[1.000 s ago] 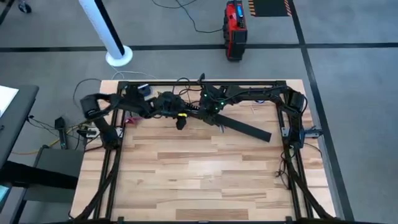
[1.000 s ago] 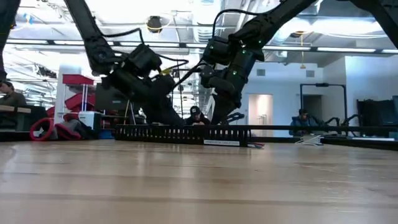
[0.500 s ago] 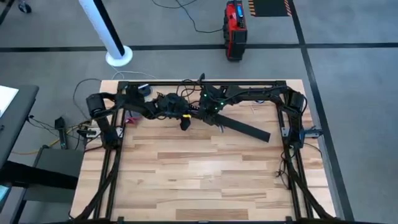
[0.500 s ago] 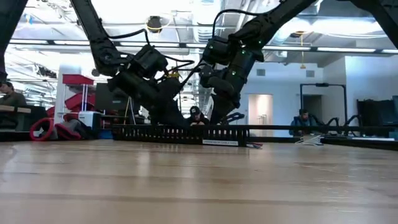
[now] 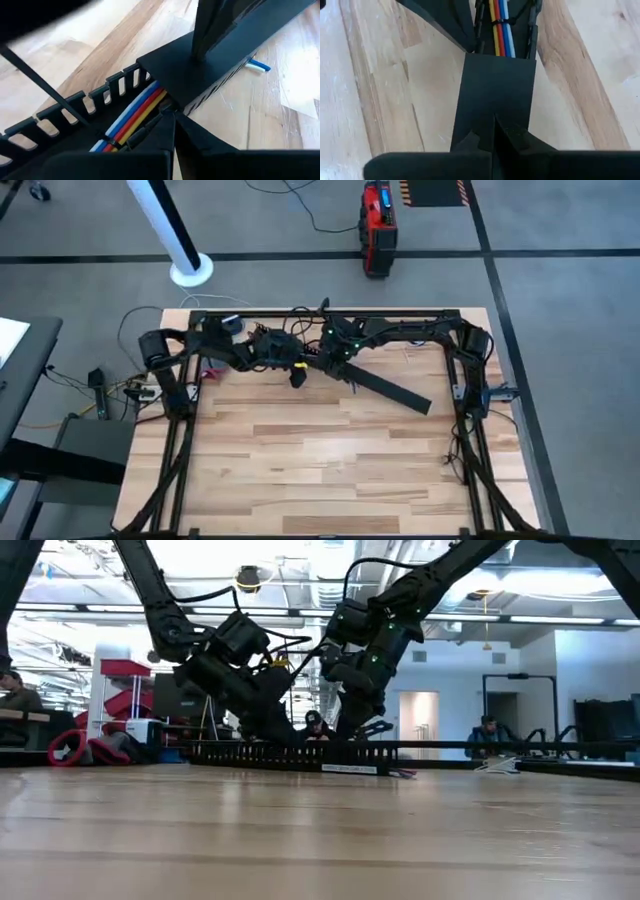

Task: Ziptie cables
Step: Close the black cable duct

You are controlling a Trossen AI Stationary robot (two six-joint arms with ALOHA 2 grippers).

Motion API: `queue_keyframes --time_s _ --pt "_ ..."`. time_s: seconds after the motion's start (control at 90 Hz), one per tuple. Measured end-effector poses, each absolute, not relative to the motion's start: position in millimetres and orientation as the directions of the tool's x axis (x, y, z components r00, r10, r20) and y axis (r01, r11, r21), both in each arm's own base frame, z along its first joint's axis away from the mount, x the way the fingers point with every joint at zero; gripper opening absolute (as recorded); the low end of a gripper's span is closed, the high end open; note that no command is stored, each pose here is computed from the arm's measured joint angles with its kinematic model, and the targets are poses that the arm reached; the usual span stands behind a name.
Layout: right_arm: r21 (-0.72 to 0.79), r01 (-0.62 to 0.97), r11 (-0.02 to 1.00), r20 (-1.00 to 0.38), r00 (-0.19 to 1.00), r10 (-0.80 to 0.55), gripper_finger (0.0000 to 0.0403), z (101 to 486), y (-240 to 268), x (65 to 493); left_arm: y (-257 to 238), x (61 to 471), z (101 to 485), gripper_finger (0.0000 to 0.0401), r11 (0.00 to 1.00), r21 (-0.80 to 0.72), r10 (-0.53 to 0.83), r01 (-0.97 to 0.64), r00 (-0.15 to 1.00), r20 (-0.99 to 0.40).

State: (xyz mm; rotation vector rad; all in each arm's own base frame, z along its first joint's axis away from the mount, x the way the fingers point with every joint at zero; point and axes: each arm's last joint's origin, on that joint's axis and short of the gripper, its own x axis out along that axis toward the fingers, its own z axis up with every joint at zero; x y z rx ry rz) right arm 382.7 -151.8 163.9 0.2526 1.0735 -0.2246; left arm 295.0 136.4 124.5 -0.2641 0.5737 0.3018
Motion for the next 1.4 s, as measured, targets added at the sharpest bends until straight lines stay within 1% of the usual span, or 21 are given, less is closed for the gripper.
queue_keyframes --time_s 0.222,0.489,0.556,0.678,0.8,1.011,1.133,1.278,1.4 --pt "0.084 0.304 0.949 -0.873 0.481 -0.077 0.0 171 -152 382 136 295 124 0.0 0.923 -0.163 0.201 -0.348 0.799 -0.566" --pt "0.064 0.305 0.95 -0.851 0.515 -0.108 0.0 193 -150 377 136 295 124 0.0 0.925 -0.165 0.196 -0.343 0.8 -0.567" --pt "0.05 0.311 0.949 -0.856 0.503 -0.12 0.0 196 -149 375 136 295 124 0.0 0.925 -0.165 0.195 -0.343 0.8 -0.568" --pt "0.021 0.314 0.949 -0.882 0.452 -0.13 0.0 193 -144 373 136 295 124 0.0 0.925 -0.165 0.195 -0.343 0.799 -0.569" --pt "0.014 0.29 0.957 -0.904 0.412 -0.111 0.0 188 -137 373 138 294 124 0.0 0.924 -0.166 0.196 -0.345 0.799 -0.569" --pt "0.009 0.273 0.962 -0.923 0.372 -0.097 0.0 162 -135 381 141 292 124 0.0 0.92 -0.168 0.202 -0.355 0.794 -0.573" --pt "0.023 0.274 0.961 -0.922 0.378 -0.086 0.0 156 -140 383 141 291 123 0.0 0.918 -0.167 0.203 -0.36 0.788 -0.581" --pt "0.031 0.285 0.958 -0.915 0.394 -0.088 0.0 158 -145 385 141 291 123 0.0 0.916 -0.16 0.212 -0.369 0.781 -0.587" --pt "0.048 0.279 0.959 -0.897 0.434 -0.082 0.0 161 -149 390 140 290 121 0.0 0.921 -0.173 0.183 -0.349 0.78 -0.598"
